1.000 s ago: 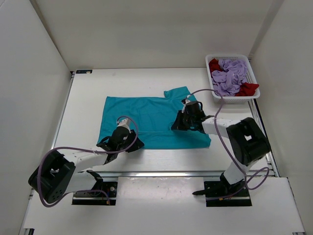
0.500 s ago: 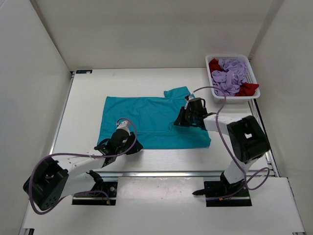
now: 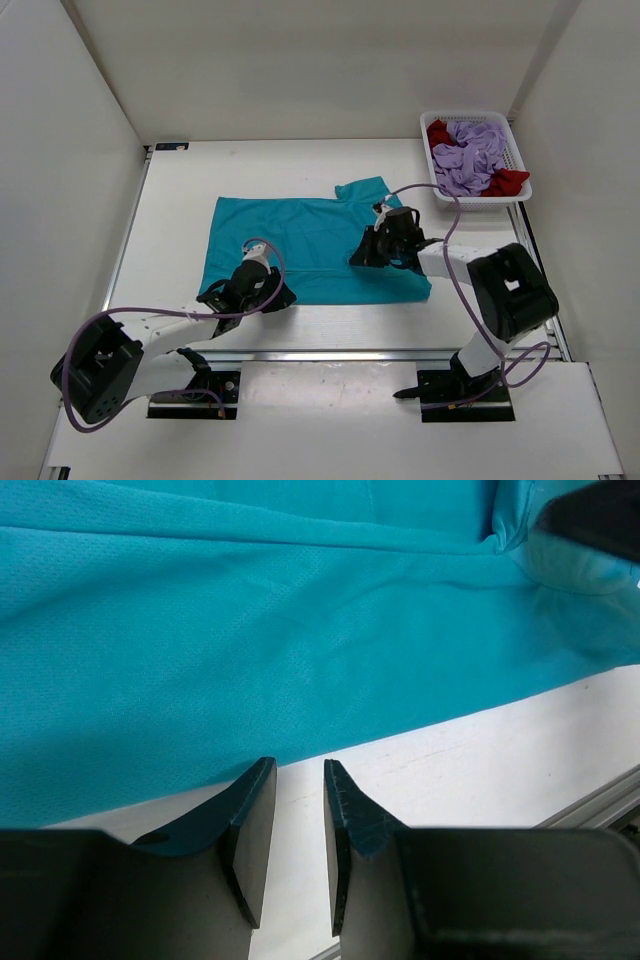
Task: Fold and stack the t-shirts
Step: Fold the flattened tshirt in 1/3 of the way
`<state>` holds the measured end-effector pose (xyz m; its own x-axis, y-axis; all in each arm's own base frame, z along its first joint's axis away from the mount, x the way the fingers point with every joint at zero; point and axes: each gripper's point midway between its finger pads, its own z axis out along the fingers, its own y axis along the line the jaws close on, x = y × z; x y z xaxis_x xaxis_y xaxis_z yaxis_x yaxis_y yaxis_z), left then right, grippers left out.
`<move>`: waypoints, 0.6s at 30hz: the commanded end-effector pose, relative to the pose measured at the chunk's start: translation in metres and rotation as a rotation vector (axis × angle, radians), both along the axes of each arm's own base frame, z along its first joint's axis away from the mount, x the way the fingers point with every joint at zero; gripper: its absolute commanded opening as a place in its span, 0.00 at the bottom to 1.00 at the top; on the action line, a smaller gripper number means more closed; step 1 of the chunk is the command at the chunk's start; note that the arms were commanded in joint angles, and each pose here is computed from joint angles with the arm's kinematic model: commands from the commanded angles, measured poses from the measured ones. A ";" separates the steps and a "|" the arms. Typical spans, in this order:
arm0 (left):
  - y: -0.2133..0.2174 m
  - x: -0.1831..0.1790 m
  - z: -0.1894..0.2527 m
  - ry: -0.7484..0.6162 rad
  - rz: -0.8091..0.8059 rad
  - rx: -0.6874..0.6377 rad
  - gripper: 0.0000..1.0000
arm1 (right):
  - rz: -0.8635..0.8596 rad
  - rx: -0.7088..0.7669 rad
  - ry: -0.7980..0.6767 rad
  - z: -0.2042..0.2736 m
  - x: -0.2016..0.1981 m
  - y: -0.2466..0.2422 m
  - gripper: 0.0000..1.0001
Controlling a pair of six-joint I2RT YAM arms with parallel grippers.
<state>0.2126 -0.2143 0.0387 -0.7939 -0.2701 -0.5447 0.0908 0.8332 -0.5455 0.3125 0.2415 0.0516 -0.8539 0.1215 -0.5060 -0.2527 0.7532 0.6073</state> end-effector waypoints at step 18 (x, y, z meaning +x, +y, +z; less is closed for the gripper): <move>-0.007 0.020 0.025 -0.079 -0.021 0.032 0.38 | 0.040 0.048 -0.091 0.025 0.016 0.003 0.18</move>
<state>0.2172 -0.2119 0.0432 -0.7874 -0.2535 -0.5620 0.1040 0.8439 -0.5263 0.3197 0.2446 0.0368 -0.8790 0.1063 -0.4648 -0.2480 0.7308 0.6360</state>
